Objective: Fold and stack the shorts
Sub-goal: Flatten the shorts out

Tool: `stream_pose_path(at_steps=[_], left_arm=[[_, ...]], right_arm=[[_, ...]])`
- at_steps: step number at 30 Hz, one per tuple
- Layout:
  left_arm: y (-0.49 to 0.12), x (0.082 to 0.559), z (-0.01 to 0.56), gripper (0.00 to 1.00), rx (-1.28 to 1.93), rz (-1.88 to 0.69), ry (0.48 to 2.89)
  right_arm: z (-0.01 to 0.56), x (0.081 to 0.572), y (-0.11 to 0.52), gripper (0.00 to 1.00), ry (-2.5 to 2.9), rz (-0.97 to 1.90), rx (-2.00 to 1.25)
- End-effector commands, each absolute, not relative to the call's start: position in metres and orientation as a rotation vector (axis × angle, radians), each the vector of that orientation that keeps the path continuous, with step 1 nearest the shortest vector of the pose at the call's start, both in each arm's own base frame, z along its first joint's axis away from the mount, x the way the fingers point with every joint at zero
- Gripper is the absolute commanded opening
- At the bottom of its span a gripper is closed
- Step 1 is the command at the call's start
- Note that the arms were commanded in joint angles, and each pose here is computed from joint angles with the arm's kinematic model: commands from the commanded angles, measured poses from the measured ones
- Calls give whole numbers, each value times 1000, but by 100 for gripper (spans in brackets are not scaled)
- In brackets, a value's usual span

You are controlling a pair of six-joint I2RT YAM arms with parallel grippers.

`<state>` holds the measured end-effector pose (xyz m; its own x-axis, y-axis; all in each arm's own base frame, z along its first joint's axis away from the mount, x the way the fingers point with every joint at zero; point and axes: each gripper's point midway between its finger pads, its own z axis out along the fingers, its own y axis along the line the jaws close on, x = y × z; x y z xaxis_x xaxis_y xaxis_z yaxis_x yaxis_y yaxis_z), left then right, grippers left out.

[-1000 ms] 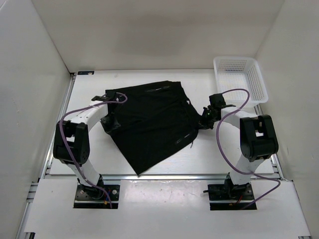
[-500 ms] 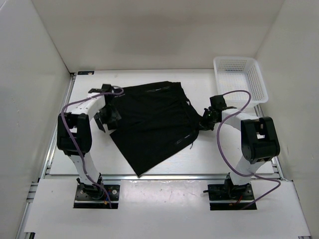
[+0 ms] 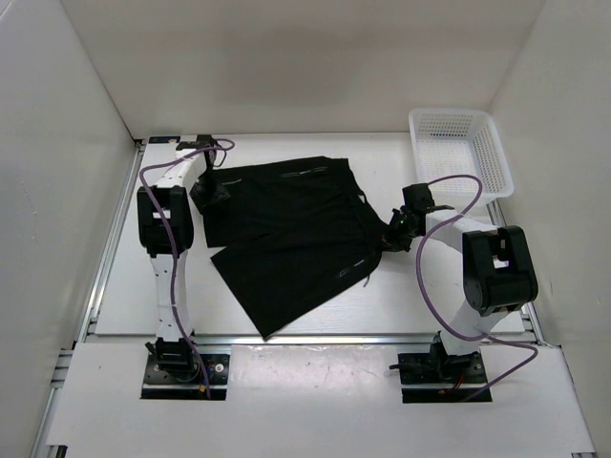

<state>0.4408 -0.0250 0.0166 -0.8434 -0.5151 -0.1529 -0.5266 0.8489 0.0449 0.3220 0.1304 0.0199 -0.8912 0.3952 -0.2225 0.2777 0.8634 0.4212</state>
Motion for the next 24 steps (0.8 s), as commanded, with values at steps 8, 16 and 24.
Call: stream_pose_path(at_steps=[8, 16, 24], left_arm=[[-41, 507, 9, 38, -675, -23, 2867], [-43, 555, 24, 42, -611, -154, 2745], [-15, 568, 156, 100, -593, -146, 2463]], right_arm=[[9, 328, 128, 0, 2770, 486, 623], [9, 347, 151, 1, 2780, 537, 696], [23, 354, 140, 100, 2726, 466, 649]])
